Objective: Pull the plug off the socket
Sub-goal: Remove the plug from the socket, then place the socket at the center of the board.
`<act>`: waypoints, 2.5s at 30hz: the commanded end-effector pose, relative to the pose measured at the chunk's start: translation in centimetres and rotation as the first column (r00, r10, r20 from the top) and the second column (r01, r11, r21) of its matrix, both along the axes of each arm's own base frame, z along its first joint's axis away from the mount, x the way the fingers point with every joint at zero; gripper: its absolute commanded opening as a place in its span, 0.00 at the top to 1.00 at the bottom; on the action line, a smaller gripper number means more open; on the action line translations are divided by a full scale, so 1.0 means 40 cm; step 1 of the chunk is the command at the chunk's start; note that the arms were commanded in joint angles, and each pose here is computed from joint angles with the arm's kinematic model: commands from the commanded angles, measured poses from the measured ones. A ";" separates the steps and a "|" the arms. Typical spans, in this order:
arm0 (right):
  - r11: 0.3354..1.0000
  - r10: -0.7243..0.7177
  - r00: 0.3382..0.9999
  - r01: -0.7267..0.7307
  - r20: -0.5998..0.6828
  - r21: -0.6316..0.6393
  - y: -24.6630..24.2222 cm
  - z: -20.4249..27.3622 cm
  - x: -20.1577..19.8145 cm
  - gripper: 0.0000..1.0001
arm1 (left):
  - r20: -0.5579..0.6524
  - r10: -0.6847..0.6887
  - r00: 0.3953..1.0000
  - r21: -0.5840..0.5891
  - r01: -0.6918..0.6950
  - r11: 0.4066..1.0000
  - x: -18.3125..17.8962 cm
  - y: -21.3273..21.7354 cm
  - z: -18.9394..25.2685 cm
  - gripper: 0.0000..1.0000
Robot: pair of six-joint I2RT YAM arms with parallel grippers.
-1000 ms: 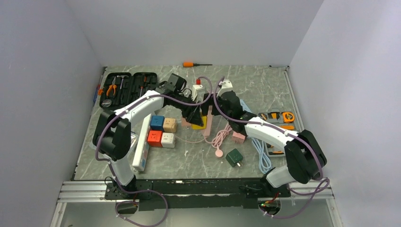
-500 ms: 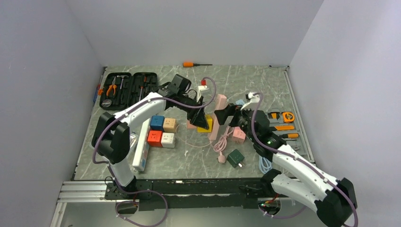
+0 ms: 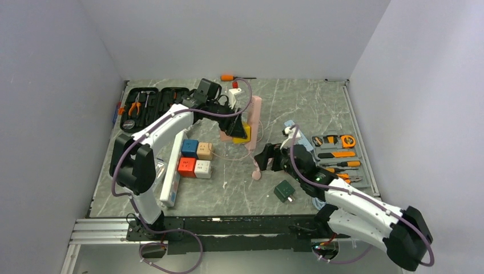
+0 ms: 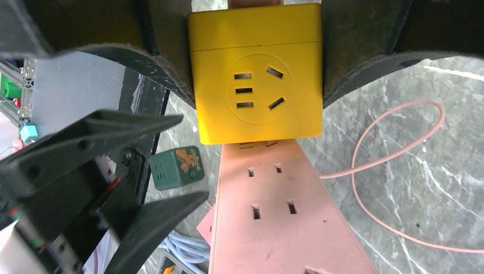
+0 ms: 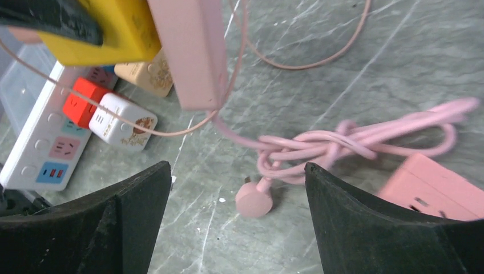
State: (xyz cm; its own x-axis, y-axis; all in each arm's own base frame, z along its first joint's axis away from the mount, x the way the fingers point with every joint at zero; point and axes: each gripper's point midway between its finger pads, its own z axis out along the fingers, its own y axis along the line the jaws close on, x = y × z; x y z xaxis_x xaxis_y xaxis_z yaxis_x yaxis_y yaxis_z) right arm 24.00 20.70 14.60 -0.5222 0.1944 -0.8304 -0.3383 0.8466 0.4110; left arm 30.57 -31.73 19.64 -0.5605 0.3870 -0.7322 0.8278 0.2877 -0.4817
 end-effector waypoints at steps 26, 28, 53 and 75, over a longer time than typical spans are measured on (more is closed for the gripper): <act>0.999 -0.021 0.982 0.026 0.186 -0.023 0.147 0.021 0.165 0.52 | -0.022 -0.057 0.998 -0.232 0.051 0.971 -0.042 -0.023 0.179 1.00; 0.998 -0.046 0.978 0.055 0.206 -0.037 0.130 0.028 0.172 0.59 | -0.029 -0.065 0.997 -0.233 0.056 0.971 -0.052 -0.019 0.181 1.00; 0.991 -0.101 0.994 0.104 0.043 -0.089 0.043 -0.082 0.117 0.58 | -0.008 -0.068 0.998 -0.074 0.067 0.995 -0.054 0.033 0.086 1.00; 0.979 -0.206 0.977 0.205 -0.061 -0.022 -0.041 -0.065 0.103 0.15 | 0.069 -0.088 0.994 -0.123 0.097 0.988 0.047 -0.024 0.134 1.00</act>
